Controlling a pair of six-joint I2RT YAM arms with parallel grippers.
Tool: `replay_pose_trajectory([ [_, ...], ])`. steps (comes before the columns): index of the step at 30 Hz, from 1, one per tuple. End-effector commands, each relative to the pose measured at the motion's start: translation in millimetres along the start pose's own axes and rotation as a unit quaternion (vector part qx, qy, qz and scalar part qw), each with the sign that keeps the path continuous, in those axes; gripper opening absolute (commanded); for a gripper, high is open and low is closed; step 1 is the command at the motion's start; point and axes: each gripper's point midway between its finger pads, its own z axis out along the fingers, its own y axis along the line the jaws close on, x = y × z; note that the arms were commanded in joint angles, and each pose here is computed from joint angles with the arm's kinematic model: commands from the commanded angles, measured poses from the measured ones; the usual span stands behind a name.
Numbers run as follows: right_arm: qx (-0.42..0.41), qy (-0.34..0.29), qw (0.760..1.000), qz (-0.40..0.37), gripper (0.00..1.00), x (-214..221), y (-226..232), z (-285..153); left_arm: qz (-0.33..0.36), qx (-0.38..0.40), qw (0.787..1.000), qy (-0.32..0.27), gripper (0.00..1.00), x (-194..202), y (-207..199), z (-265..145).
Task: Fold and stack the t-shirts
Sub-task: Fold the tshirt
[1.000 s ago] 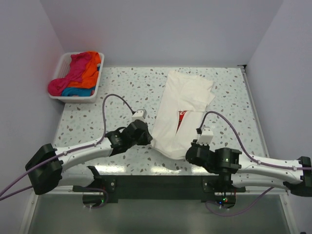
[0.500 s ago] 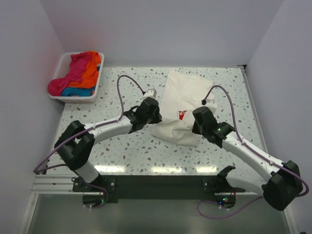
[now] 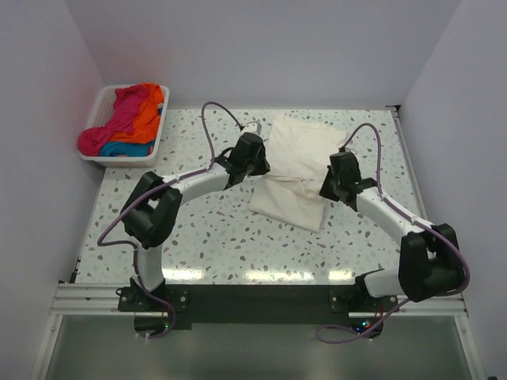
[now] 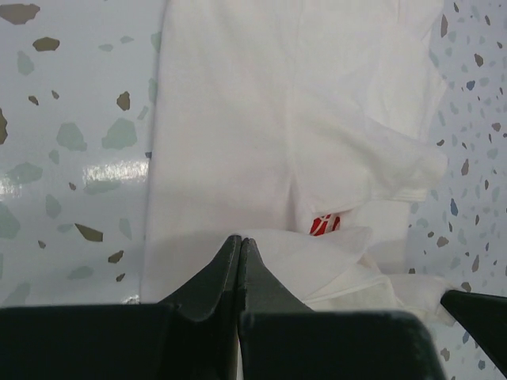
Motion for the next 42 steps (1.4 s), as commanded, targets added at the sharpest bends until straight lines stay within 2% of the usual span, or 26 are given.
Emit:
replay_pose_trajectory([
  [1,-0.035,-0.027,0.999,0.019,0.00,-34,11,12,0.010,0.030,0.999,-0.027,0.00,-31,-12,15],
  [7,-0.035,-0.014,0.998,0.049,0.00,-52,-2,39,0.016,0.028,0.999,-0.019,0.00,-41,-6,45],
  [8,-0.028,0.003,0.998,0.048,0.00,-47,-6,48,0.015,0.024,1.000,-0.009,0.04,-38,-2,47],
  [9,-0.032,-0.002,0.998,0.046,0.03,-58,-4,49,0.012,0.031,0.999,-0.008,0.18,-41,2,49],
  [10,-0.028,-0.002,0.998,0.052,0.10,-63,-9,52,0.009,0.040,0.999,-0.025,0.24,-52,2,50],
  [11,-0.025,0.000,0.998,0.052,0.22,-65,-12,51,0.007,0.040,0.999,-0.031,0.30,-58,4,49],
  [12,-0.027,-0.009,0.999,0.046,0.32,-75,-11,47,0.001,0.034,0.999,-0.034,0.45,-64,16,48],
  [13,-0.026,-0.013,0.999,0.044,0.53,-81,-13,44,0.002,0.049,0.998,-0.045,0.52,-76,12,36],
  [15,-0.024,-0.025,0.999,0.030,0.65,-92,-12,29,-0.005,0.039,0.997,-0.060,0.60,-82,27,26],
  [16,-0.023,-0.029,0.999,0.029,0.75,-94,-12,25,-0.005,0.047,0.996,-0.074,0.62,-92,22,13],
  [17,-0.024,-0.029,0.999,0.026,0.77,-94,-11,20,-0.004,0.047,0.996,-0.074,0.63,-92,22,7],
  [20,-0.038,-0.026,0.999,0.021,0.77,-81,-1,6,-0.013,0.050,0.996,-0.069,0.60,-86,18,-8],
  [24,-0.036,-0.032,0.999,-0.007,0.71,-52,18,-4,-0.004,0.052,0.997,-0.059,0.41,-52,2,-18],
  [25,-0.048,-0.025,0.998,-0.014,0.68,-41,27,-5,0.001,0.053,0.997,-0.056,0.40,-45,-3,-18],
  [30,-0.056,0.014,0.998,-0.024,0.57,9,40,18,0.024,0.074,0.997,-0.023,0.28,0,-32,-4],
  [33,-0.045,0.047,0.997,-0.027,0.53,35,37,40,0.026,0.074,0.997,-0.002,0.26,24,-32,10],
  [37,-0.025,0.085,0.996,-0.032,0.49,61,28,58,0.019,0.043,0.998,0.038,0.22,60,-10,25],
  [42,-0.004,0.104,0.993,-0.055,0.49,83,22,63,0.010,-0.036,0.997,0.069,0.18,105,29,17],
])
